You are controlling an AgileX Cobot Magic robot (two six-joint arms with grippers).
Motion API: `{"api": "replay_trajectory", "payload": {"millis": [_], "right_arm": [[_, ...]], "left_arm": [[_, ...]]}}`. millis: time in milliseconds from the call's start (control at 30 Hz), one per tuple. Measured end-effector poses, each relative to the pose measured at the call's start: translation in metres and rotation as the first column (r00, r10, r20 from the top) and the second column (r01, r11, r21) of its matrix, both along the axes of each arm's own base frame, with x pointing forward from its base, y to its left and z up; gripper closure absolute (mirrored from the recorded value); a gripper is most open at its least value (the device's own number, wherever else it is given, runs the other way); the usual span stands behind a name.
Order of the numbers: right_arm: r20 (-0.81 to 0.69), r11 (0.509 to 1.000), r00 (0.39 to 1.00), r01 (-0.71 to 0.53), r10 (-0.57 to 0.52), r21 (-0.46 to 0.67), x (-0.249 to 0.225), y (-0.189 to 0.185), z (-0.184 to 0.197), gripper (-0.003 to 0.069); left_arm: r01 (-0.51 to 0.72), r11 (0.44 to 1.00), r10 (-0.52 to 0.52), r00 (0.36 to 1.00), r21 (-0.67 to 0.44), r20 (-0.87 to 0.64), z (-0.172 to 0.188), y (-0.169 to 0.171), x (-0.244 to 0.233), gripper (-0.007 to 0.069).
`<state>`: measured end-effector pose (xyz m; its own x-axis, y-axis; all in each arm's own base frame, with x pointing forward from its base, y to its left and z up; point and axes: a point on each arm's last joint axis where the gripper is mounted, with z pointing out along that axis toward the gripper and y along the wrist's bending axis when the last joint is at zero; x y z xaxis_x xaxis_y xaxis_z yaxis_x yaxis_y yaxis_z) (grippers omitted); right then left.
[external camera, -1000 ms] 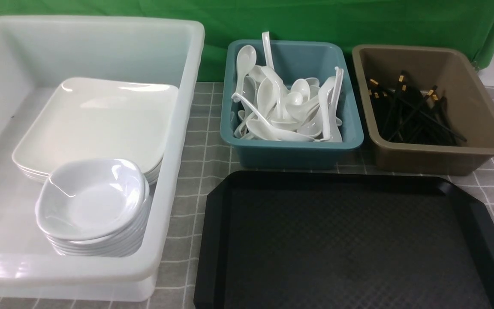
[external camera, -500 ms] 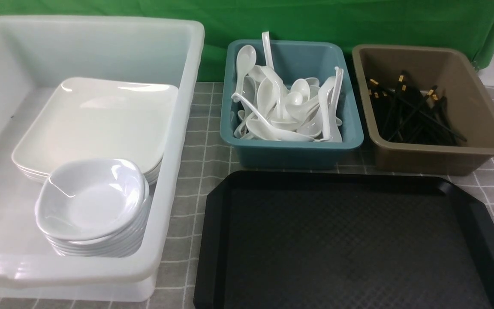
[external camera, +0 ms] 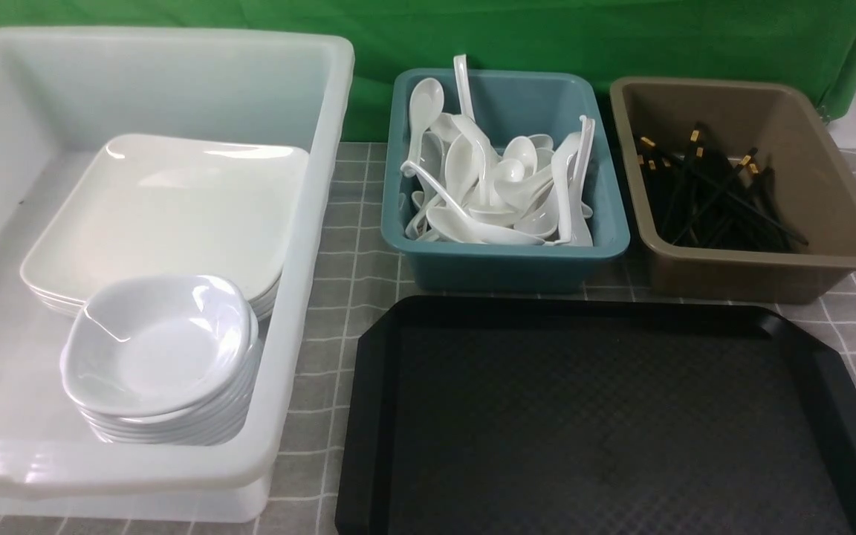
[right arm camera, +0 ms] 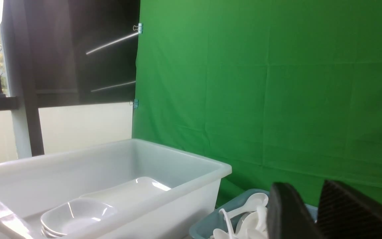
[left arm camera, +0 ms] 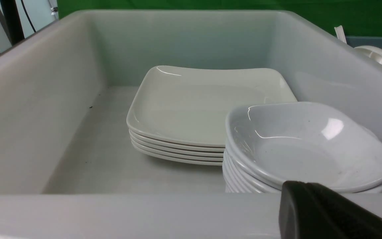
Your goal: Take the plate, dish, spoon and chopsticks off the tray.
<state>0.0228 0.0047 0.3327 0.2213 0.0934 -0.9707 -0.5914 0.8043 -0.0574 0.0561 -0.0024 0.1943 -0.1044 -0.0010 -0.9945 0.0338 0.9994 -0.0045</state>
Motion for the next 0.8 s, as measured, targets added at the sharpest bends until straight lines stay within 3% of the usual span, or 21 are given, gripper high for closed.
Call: {"api": "replay_trajectory", "payload": {"millis": [300,500,800], "right_arm": [[-0.047,0.998,0.998,-0.046,0.048,0.037,-0.002,0.003,-0.001,0.0442],[-0.018,0.991,0.992,-0.122,0.121,-0.054,-0.005,0.011,-0.008,0.0437],[-0.034,0.988,0.990,-0.137,0.135,-0.078,-0.004,0.015,-0.018,0.0424]], "left_arm": [[0.000,1.000,0.000,1.000,0.000,0.000,0.000,0.000,0.000,0.0620],[0.000,1.000,0.000,1.000,0.000,0.000,0.000,0.000,0.000,0.0620],[0.000,1.000,0.000,1.000,0.000,0.001,0.000,0.000,0.000,0.0620]]}}
